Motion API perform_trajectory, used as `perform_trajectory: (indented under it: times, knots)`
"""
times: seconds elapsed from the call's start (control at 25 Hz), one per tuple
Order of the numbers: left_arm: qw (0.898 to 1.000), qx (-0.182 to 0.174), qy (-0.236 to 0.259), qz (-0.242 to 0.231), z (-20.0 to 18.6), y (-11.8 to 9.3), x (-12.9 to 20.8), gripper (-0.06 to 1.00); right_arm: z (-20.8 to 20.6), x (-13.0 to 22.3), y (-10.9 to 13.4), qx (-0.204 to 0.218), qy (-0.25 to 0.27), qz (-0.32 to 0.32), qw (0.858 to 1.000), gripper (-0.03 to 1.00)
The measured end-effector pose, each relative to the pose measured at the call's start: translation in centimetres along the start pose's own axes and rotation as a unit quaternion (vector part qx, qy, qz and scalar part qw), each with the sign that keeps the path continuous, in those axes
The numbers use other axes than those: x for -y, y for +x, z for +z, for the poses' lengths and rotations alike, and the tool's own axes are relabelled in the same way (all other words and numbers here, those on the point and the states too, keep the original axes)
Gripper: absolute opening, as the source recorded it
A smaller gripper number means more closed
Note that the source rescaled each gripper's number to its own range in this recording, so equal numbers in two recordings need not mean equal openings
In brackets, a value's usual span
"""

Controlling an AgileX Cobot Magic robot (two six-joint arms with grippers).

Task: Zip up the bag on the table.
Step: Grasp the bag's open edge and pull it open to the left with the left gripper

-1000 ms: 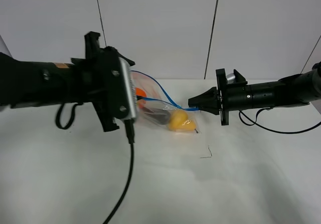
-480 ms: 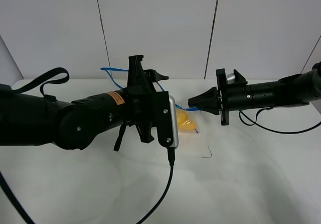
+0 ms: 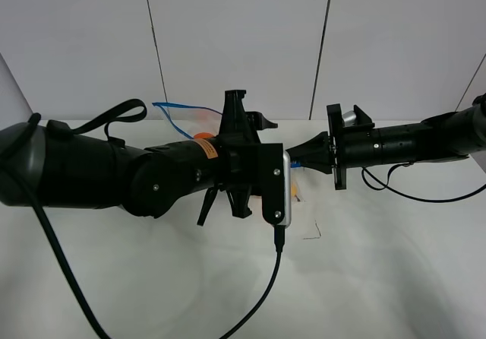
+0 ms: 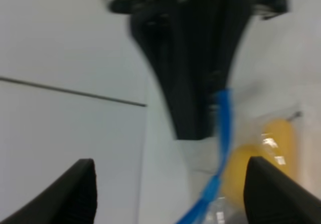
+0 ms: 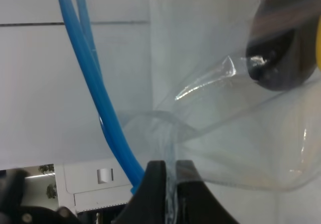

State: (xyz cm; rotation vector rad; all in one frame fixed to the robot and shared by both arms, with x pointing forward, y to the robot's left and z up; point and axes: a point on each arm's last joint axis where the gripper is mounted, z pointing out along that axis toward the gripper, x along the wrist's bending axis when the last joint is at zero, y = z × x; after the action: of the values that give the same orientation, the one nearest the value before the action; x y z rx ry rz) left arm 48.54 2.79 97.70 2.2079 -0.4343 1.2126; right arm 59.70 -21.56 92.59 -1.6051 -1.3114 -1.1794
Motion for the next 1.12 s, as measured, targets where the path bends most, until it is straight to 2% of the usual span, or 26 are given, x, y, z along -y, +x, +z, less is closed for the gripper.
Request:
perform_trajectory:
  times: [0.32,0.64,0.96,1.12]
  knots:
    - [1.000,0.029,0.010,0.007,2.1,-1.9,0.6,0.80,0.0,0.0,0.0,0.000,0.000,0.000,1.000,0.01]
    - [1.000,0.022,0.010,-0.001,2.4,-2.0,0.6,0.54,0.0,0.0,0.0,0.000,0.000,0.000,1.000,0.01]
    - [1.000,0.017,0.019,-0.009,2.5,-1.6,1.4,0.40,0.0,0.0,0.0,0.000,0.000,0.000,1.000,0.01]
    - [1.000,0.017,0.019,-0.009,2.5,-1.6,1.4,0.24,0.0,0.0,0.0,0.001,0.001,-0.001,1.000,0.01]
